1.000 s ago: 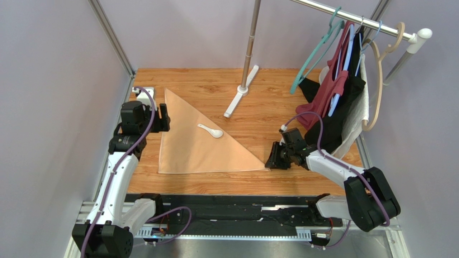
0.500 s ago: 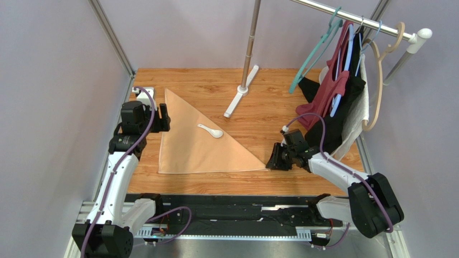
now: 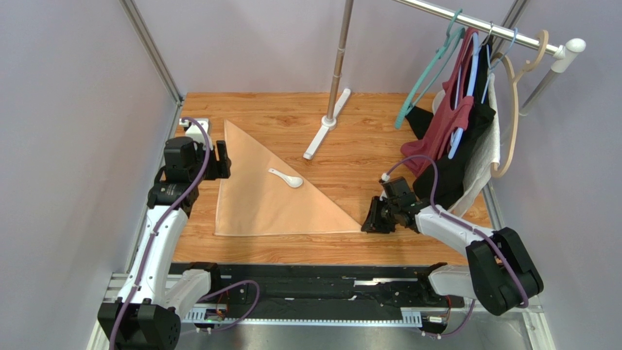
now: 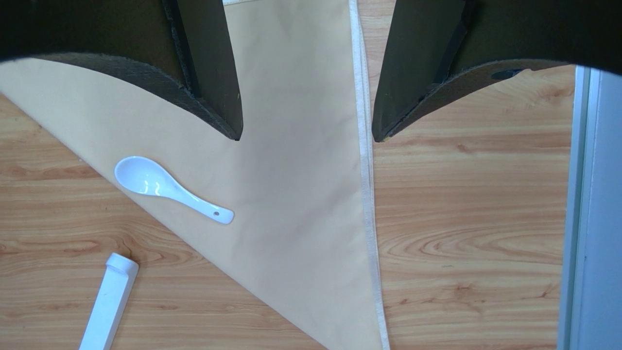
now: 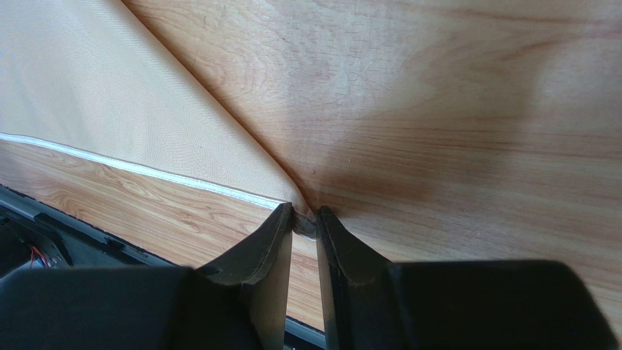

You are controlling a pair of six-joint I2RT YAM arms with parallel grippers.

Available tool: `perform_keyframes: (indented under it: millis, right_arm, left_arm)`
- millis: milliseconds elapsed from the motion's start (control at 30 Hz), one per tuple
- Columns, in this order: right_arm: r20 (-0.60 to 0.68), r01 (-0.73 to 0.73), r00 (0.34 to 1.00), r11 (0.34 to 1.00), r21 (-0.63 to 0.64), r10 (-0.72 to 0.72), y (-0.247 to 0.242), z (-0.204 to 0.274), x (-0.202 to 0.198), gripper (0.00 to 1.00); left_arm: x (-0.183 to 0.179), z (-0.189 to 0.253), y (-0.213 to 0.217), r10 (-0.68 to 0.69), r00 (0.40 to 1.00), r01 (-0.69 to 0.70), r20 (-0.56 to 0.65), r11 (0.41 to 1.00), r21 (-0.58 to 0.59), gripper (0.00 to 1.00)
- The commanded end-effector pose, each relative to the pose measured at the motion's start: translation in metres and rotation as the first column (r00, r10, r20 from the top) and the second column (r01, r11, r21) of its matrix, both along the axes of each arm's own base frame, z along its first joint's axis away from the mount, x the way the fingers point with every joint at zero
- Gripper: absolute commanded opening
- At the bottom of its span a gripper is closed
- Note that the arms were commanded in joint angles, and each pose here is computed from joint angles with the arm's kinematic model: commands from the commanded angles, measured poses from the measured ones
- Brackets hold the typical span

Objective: Fold the napkin, place the utensils inside, and roll it up
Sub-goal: Fold the napkin

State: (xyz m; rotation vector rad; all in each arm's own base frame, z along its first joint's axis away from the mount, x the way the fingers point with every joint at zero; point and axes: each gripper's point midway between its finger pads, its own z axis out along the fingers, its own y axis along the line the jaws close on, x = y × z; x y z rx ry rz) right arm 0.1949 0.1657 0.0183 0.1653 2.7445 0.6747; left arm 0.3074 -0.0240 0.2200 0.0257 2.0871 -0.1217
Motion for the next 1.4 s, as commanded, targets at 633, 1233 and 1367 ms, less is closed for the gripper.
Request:
perform_keyframes:
  millis: [633,1233,1367]
  right_arm:
    - [0.040,0.014,0.999,0.996,-0.093,-0.011,-0.019,0.023,0.002,0.00]
    - [0.344,-0.099,0.936,0.993,0.060,0.072,0.063,0.139,0.077,0.00]
    - [0.414,-0.166,0.900,0.985,0.044,0.134,0.104,0.158,0.103,0.00]
  left_arm:
    - [0.004,0.018,-0.004,-0.004,0.999,0.005,0.047,1.000,-0.023,0.74]
    - [-0.002,0.028,-0.011,-0.032,0.997,0.036,0.076,0.998,-0.051,0.74]
    - [-0.004,0.033,-0.011,-0.031,0.995,0.036,0.091,0.998,-0.049,0.74]
